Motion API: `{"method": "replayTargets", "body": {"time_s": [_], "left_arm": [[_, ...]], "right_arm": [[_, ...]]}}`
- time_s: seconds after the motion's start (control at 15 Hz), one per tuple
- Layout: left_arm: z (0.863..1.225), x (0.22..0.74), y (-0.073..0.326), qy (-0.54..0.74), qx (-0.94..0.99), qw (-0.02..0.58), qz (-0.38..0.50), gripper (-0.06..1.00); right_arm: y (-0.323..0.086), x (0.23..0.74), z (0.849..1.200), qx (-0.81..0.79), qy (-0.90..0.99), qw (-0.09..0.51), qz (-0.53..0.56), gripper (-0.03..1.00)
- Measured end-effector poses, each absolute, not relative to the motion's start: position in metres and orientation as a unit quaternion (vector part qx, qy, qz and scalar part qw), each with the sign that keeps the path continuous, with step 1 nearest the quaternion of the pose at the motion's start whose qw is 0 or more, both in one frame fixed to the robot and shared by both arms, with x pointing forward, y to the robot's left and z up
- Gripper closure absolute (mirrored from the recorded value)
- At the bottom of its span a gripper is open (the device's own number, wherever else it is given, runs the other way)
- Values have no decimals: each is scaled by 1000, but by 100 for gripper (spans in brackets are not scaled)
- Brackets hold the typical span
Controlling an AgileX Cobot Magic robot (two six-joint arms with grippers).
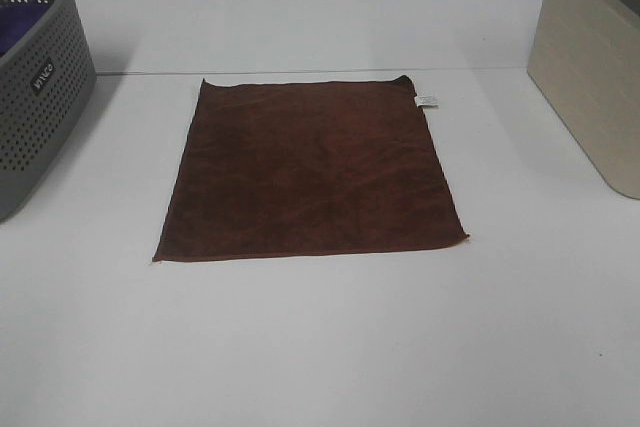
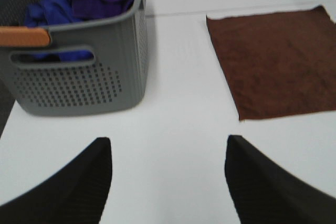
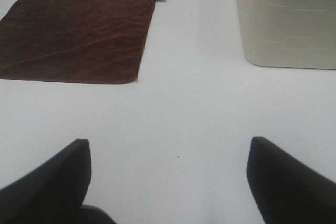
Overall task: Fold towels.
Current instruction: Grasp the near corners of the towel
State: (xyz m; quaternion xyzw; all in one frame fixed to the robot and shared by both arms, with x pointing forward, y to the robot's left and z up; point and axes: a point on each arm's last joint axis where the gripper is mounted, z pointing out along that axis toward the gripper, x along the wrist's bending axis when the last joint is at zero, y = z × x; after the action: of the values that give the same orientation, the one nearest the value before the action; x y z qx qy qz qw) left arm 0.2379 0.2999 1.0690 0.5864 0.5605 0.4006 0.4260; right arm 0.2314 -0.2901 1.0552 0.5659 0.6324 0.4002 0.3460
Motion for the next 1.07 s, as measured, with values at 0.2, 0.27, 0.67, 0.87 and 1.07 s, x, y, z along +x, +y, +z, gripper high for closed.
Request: {"method": "replayTargets", "body": {"time_s": [0.2,0.27,0.67,0.87,1.07], "left_arm": [[1086,257,299,536,558,461,434,36],[1092,270,299,533,553,469,436,36],[1078,376,290,615,553,456,329,30],[1060,436,286,671,565,407,256,27],[1042,472,269,666,611,370,215,27]], "right_arm": [[-285,231,1056,563,631,324,425,18],[-285,231,1057,562,629,325,428,19],[-292,284,1069,622,628,300,359,21],[-292,342,1076,654,637,257,317,21],[-290,392,1073,675,653,211,272,21]]}}
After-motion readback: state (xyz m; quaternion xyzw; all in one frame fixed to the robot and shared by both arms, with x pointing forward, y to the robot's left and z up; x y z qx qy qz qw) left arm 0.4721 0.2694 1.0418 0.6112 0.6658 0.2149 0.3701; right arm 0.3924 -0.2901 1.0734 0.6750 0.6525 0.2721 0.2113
